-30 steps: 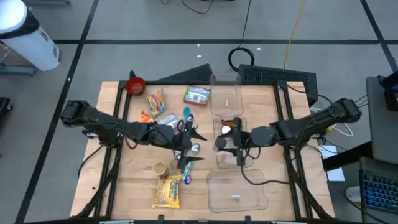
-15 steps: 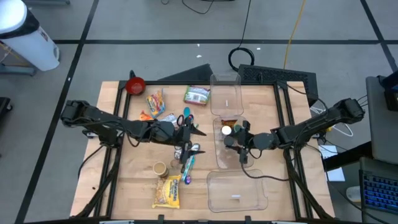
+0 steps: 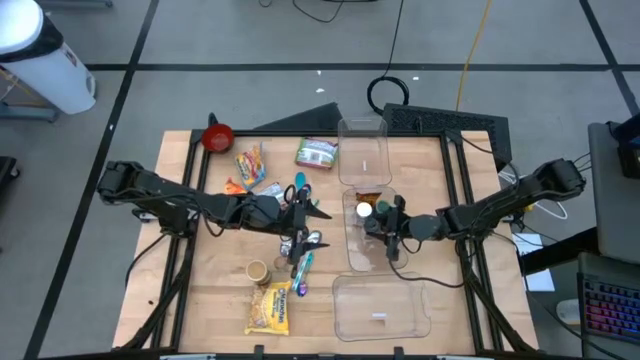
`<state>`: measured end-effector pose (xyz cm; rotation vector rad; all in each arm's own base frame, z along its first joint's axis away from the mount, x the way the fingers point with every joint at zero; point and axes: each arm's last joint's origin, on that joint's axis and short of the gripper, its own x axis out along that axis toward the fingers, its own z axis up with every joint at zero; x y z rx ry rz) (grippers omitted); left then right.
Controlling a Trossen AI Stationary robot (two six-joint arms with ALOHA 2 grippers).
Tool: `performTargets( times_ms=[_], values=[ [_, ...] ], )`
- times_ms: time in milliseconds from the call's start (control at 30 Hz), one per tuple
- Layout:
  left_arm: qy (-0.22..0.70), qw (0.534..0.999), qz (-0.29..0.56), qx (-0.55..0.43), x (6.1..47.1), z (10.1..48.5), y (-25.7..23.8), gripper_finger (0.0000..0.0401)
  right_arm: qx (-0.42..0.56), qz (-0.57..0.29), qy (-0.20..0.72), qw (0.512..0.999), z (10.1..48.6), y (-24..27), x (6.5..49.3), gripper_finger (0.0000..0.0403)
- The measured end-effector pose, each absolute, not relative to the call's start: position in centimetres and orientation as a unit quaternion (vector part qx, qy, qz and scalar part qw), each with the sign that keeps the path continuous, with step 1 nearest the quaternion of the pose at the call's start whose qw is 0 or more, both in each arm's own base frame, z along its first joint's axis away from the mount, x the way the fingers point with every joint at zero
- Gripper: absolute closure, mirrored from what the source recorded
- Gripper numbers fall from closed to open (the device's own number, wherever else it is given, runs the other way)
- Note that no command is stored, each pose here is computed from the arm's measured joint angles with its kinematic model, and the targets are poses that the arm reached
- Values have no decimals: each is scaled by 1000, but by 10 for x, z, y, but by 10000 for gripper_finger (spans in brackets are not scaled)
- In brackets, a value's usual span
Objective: Pick & Place Food Item
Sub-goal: Put the purple seasoning bottle into the middle transparent bin
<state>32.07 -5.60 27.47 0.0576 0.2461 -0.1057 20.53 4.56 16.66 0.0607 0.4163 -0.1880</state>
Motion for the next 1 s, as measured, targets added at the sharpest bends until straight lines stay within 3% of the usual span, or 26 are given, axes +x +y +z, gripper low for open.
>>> performTargets(
  times_ms=[200,400,533,1000],
  values=[
    [123,991,-53,28,321,275,-56,61,20,-89,203,975,163,45,204,210],
    [125,990,-52,28,321,274,-56,61,19,-87,202,975,163,46,204,99],
    [125,990,-52,27,321,274,-56,61,20,-87,202,975,163,46,204,59],
    [126,991,-50,14,321,274,-56,61,-2,-40,151,988,179,59,210,69]
  ],
)
